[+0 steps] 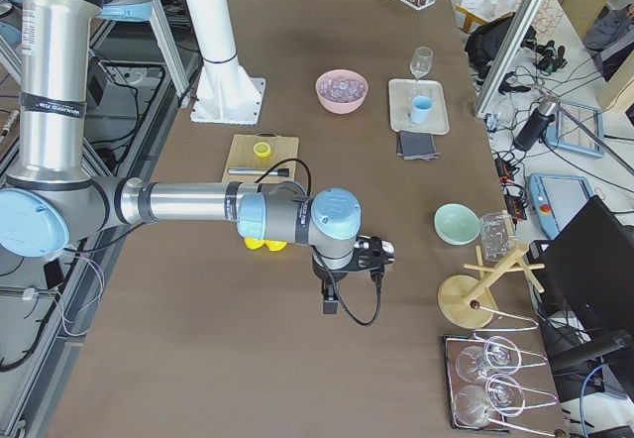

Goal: Put ice in cup with scoop

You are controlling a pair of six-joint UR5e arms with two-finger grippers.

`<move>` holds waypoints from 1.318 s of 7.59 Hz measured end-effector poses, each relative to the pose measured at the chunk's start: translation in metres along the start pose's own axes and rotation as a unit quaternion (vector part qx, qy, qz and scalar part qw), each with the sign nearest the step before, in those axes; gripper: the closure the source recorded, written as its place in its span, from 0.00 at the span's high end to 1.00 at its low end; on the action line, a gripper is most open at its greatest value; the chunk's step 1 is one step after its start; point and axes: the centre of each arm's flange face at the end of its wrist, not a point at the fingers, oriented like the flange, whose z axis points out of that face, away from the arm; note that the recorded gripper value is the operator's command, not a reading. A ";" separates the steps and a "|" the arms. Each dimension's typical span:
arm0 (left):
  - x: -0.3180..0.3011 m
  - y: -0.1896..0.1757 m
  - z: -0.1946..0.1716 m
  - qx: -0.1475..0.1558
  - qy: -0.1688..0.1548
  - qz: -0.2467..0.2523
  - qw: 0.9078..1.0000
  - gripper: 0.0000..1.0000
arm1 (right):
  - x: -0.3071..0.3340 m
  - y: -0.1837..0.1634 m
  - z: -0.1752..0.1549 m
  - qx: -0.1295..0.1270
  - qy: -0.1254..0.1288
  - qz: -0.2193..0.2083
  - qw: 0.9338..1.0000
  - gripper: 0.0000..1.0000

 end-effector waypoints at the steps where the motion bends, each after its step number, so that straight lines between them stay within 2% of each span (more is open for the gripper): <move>1: 0.015 -0.017 -0.009 0.013 0.009 0.018 1.000 0.99 | -0.008 0.000 -0.007 0.008 -0.002 0.019 1.000 1.00; 4: 0.077 -0.062 0.003 0.016 0.043 0.085 0.995 0.99 | -0.047 -0.004 -0.016 0.025 -0.010 0.040 0.999 0.99; 6: 0.132 -0.084 0.014 0.012 0.063 0.138 0.988 0.99 | -0.079 0.004 0.007 0.060 -0.020 0.043 0.997 0.99; 8: 0.194 -0.116 0.034 0.008 0.088 0.198 0.976 0.99 | -0.120 0.004 0.035 0.071 -0.020 0.059 0.996 0.99; 10: 0.258 -0.130 0.061 0.018 0.114 0.272 0.955 0.99 | -0.150 0.005 0.060 0.089 -0.025 0.060 0.994 0.96</move>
